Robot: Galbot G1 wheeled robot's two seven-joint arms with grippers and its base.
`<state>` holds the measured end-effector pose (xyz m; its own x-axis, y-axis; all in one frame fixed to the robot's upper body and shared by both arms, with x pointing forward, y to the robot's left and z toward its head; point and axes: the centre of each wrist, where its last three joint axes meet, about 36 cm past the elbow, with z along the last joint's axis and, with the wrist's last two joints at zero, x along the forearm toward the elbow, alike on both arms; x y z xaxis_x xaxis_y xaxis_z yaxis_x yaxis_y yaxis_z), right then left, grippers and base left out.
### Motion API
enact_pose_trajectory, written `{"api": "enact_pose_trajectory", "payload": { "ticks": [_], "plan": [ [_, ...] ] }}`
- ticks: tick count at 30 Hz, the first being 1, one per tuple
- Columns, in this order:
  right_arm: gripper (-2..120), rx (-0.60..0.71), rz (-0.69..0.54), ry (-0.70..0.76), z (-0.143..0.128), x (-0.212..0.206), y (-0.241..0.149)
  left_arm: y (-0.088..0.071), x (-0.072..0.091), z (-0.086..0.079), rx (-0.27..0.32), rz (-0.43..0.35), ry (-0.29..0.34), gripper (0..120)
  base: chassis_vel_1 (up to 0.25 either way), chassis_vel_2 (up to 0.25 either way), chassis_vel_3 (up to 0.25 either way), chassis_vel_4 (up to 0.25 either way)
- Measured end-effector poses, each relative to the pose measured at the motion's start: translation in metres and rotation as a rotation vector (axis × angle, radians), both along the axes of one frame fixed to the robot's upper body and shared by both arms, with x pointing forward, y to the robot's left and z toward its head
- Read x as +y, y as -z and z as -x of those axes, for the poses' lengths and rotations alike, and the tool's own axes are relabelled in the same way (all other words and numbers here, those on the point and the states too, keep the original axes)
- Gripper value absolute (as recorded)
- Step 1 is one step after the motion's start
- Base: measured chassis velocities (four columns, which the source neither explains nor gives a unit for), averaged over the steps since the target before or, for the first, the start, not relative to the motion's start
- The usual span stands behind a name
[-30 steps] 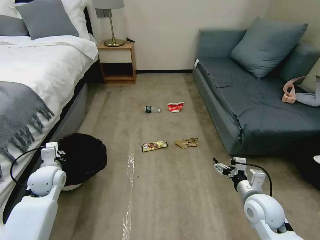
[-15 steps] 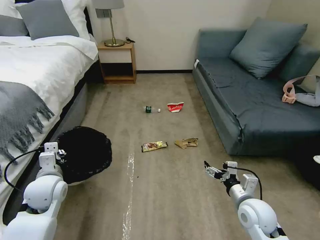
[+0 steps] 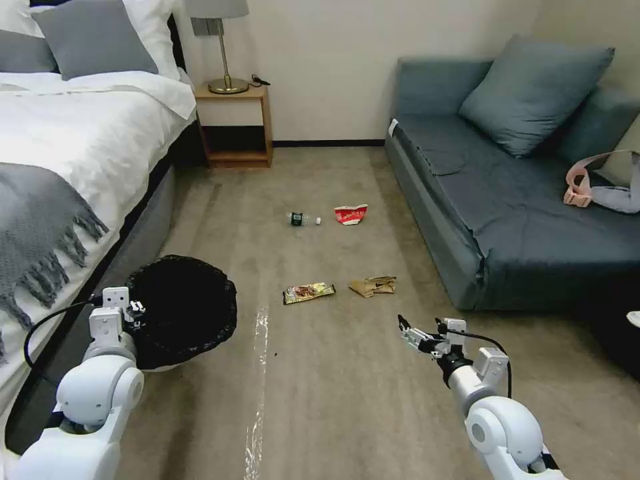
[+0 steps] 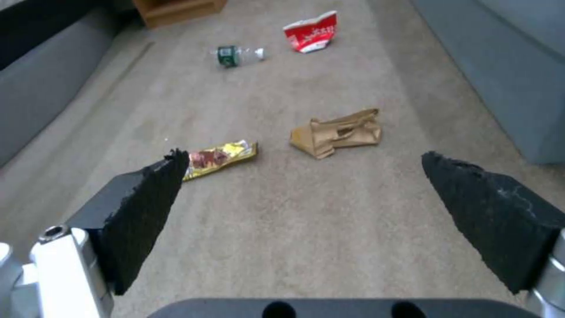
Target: Pick up the trash bin, then pick up the garbage on the floor and place it into the trash bin.
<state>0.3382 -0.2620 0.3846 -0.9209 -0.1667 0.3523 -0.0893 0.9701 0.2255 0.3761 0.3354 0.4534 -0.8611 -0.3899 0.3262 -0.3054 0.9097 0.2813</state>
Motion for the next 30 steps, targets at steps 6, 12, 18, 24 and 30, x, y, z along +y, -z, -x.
{"api": "enact_pose_trajectory", "payload": {
  "ticks": [6,12,18,24,30],
  "plan": [
    [100,0.006,0.001,-0.023,-0.005,0.005,0.003,0.002,-0.003,0.008,0.006,0.015,0.003,4,-0.15,0.146,0.131,-0.125],
    [100,0.017,-0.001,-0.027,-0.005,0.008,0.008,0.001,-0.002,0.007,0.0,0.015,0.0,4,-0.124,0.125,0.12,-0.122],
    [100,0.022,0.0,-0.024,-0.003,0.008,0.011,-0.001,0.001,0.002,-0.01,0.013,-0.006,4,-0.1,0.09,0.085,-0.093],
    [100,0.025,-0.001,-0.018,-0.003,0.007,0.013,-0.002,0.004,-0.006,-0.024,0.014,-0.014,4,-0.111,0.114,0.107,-0.111],
    [100,0.03,0.003,-0.016,-0.003,0.007,0.017,-0.002,0.005,-0.008,-0.025,0.017,-0.016,4,-0.139,0.128,0.117,-0.134]
  ]
}}
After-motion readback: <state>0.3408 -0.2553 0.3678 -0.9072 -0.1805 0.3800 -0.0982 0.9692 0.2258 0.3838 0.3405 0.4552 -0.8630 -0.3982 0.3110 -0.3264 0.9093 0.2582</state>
